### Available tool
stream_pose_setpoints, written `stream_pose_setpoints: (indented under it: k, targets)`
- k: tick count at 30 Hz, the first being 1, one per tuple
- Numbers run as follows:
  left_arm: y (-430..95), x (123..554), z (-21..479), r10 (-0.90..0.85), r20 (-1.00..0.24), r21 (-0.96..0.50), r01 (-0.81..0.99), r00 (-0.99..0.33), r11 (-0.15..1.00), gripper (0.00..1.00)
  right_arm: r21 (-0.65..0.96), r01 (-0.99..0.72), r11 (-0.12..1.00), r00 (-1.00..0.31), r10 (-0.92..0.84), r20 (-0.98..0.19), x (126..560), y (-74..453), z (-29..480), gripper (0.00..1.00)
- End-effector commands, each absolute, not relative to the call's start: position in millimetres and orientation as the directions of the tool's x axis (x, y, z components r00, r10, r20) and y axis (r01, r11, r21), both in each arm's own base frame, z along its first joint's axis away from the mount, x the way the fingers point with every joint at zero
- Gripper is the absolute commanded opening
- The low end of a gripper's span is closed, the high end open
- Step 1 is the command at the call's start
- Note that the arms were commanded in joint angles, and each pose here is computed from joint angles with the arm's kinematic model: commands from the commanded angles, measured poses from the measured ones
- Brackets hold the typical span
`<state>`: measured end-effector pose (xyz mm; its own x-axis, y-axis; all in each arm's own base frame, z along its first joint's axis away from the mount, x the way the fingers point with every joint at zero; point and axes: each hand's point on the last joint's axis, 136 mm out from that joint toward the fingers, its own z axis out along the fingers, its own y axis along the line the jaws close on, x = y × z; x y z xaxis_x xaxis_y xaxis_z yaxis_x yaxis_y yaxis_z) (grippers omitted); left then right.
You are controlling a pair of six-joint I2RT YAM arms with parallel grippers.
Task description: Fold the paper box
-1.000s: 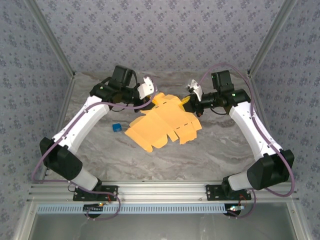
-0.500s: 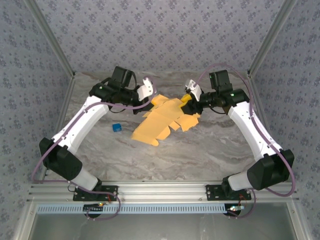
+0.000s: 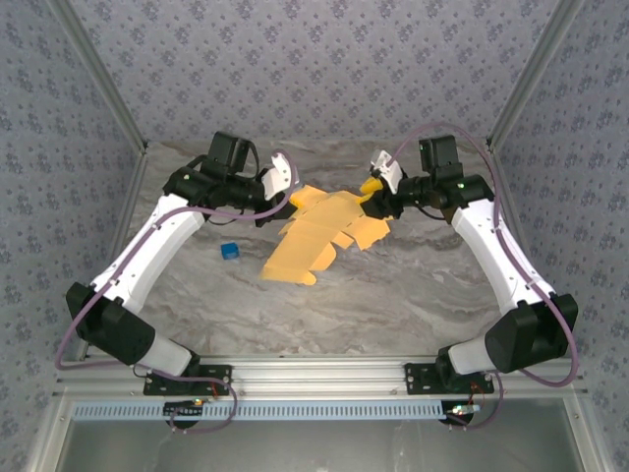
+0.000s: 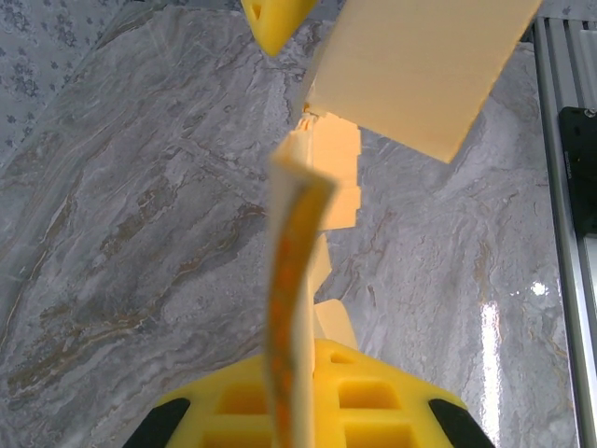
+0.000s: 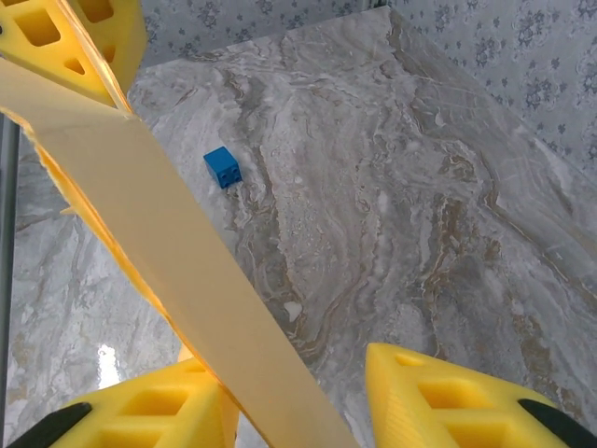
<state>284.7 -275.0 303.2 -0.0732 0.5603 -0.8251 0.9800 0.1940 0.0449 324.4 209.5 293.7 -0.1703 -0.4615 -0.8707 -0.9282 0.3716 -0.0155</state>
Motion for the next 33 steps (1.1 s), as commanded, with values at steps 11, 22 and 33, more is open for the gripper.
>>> stream_pose_setpoints:
  k: [11, 22, 33]
  targets:
    - [-275, 279, 319, 0.507, -0.857, 0.012, 0.982, -0.087, 0.188, 0.00, -0.059, -0.917, 0.393, -0.147, -0.472, -0.869, 328, 217, 288, 0.20]
    - [-270, 289, 324, 0.461, -0.864, -0.075, 0.956, -0.204, 0.282, 0.00, -0.273, -0.789, 0.550, -0.070, -0.523, -0.850, 330, 204, 291, 0.05]
    - [-272, 301, 319, 0.420, -0.847, -0.177, 0.917, -0.326, 0.357, 0.00, -0.463, -0.629, 0.625, -0.057, -0.630, -0.774, 337, 203, 284, 0.01]
